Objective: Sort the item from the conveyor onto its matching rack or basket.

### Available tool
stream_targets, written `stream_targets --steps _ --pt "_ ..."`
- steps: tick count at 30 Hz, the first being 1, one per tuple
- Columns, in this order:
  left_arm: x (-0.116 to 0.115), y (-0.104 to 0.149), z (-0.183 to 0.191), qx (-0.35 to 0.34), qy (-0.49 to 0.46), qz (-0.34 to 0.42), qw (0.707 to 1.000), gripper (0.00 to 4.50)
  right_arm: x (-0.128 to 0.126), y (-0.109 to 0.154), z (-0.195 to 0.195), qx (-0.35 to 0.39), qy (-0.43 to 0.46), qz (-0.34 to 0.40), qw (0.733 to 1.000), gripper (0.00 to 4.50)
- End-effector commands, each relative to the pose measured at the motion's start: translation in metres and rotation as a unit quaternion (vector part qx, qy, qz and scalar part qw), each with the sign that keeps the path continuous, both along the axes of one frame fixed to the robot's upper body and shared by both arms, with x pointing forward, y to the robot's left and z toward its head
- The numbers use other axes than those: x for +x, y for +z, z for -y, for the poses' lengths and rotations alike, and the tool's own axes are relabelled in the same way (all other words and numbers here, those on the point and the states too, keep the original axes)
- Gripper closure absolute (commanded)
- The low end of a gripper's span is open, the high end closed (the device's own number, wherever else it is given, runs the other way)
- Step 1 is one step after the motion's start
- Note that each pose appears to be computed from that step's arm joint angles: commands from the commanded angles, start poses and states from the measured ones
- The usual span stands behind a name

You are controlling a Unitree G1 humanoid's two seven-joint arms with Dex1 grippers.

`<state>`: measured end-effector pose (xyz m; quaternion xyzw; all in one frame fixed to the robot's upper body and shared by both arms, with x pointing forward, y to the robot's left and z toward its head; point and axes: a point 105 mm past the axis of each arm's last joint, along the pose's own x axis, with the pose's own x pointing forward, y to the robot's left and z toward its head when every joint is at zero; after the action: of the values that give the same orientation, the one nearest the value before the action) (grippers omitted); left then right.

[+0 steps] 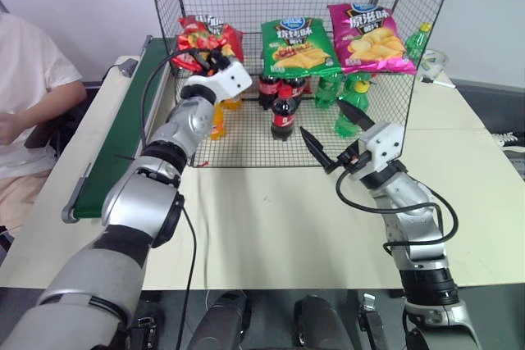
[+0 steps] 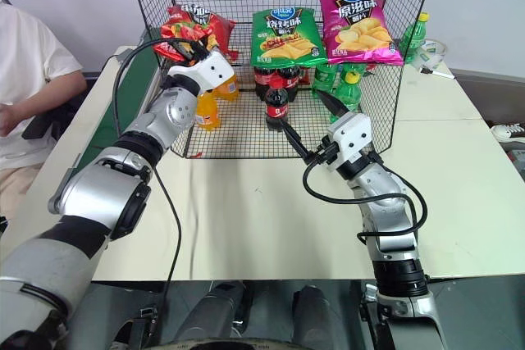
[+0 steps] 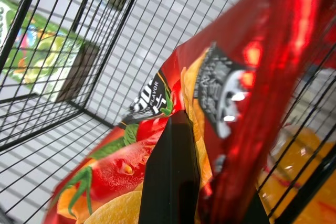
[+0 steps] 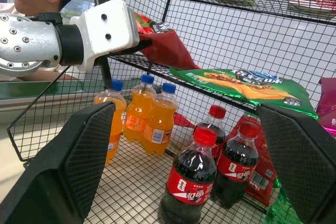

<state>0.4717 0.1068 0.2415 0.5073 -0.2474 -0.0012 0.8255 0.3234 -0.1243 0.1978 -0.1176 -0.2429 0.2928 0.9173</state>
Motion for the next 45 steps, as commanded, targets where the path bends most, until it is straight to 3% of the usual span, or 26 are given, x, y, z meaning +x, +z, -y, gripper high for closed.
stream_targets --steps 1,4,18,21,28,35,40,43,45 --pt "-0.002 0.02 0.008 0.011 -0.005 0.033 0.999 4.49 -0.005 0.015 -0.004 0.0 0.007 0.031 0.999 0.0" --pt "-0.003 0.029 0.002 0.006 0.0 0.056 0.998 4.49 -0.005 0.015 -0.004 -0.001 0.007 0.032 0.999 0.0" --pt "0.002 0.019 -0.01 -0.029 0.009 0.012 0.999 4.49 -0.006 0.012 -0.003 -0.014 0.009 0.029 0.999 0.0" --pt "0.0 0.022 -0.008 -0.042 -0.005 0.012 0.999 3.78 -0.006 0.012 -0.003 -0.013 0.009 0.027 0.999 0.0" --pt "-0.009 0.031 -0.007 -0.046 -0.054 0.031 0.997 0.47 -0.006 0.012 -0.004 -0.011 0.012 0.025 1.0 0.0" --pt "-0.034 0.032 -0.016 -0.032 -0.096 0.058 0.993 0.47 -0.007 0.011 -0.001 -0.01 0.012 0.023 1.0 0.0" --pt "-0.07 0.03 -0.027 -0.032 -0.11 0.064 0.991 0.47 -0.006 0.013 0.006 -0.009 0.006 0.025 1.0 0.0" --pt "-0.094 0.024 -0.026 -0.041 -0.144 0.031 0.988 0.47 -0.008 0.013 0.012 -0.006 0.004 0.024 1.0 0.0" --pt "-0.108 0.015 -0.021 -0.104 -0.198 -0.033 0.974 0.47 -0.012 0.014 0.014 -0.005 0.014 0.019 1.0 0.0"
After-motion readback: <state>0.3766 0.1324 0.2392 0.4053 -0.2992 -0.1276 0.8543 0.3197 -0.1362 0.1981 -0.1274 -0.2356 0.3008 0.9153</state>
